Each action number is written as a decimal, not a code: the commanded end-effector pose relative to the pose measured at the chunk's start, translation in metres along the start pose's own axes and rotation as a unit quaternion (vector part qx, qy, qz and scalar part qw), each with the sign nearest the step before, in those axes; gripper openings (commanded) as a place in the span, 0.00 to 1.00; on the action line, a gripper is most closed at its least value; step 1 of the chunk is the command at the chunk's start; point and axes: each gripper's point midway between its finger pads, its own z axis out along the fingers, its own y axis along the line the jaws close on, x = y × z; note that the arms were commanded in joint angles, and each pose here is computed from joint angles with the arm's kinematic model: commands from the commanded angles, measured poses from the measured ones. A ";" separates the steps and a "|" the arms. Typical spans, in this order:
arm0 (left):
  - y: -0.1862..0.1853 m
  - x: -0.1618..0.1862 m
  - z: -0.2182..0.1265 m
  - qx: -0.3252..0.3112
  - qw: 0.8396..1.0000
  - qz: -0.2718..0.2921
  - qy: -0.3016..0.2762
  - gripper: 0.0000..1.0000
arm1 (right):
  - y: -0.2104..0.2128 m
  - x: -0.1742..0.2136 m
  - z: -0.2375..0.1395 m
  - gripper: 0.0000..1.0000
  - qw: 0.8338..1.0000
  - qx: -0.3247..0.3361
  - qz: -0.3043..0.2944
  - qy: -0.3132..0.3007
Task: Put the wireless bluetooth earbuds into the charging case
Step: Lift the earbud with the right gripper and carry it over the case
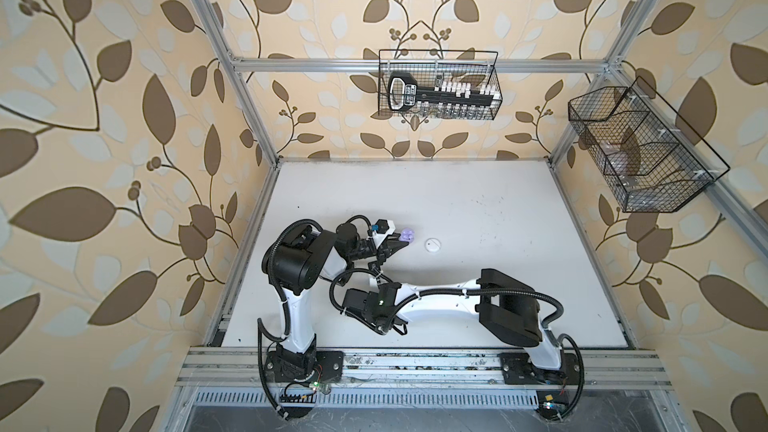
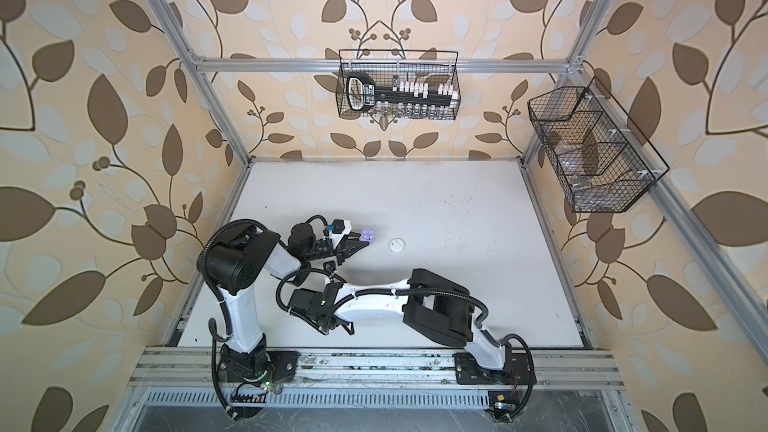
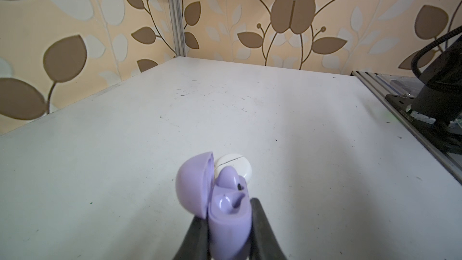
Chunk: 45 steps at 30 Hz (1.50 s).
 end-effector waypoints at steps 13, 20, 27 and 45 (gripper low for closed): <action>0.001 -0.015 -0.001 0.001 0.999 0.030 -0.023 0.13 | -0.038 -0.055 -0.034 0.17 0.989 -0.030 0.091 -0.109; 0.001 -0.015 -0.001 0.001 0.999 0.029 -0.023 0.13 | -0.061 -0.076 -0.041 0.18 0.980 -0.045 0.118 -0.155; -0.002 -0.017 -0.001 0.009 0.999 0.025 -0.025 0.14 | -0.086 -0.104 -0.052 0.18 0.967 -0.056 0.145 -0.203; -0.007 -0.019 -0.001 0.023 0.999 0.020 -0.027 0.14 | -0.108 -0.157 -0.046 0.19 0.947 -0.087 0.184 -0.249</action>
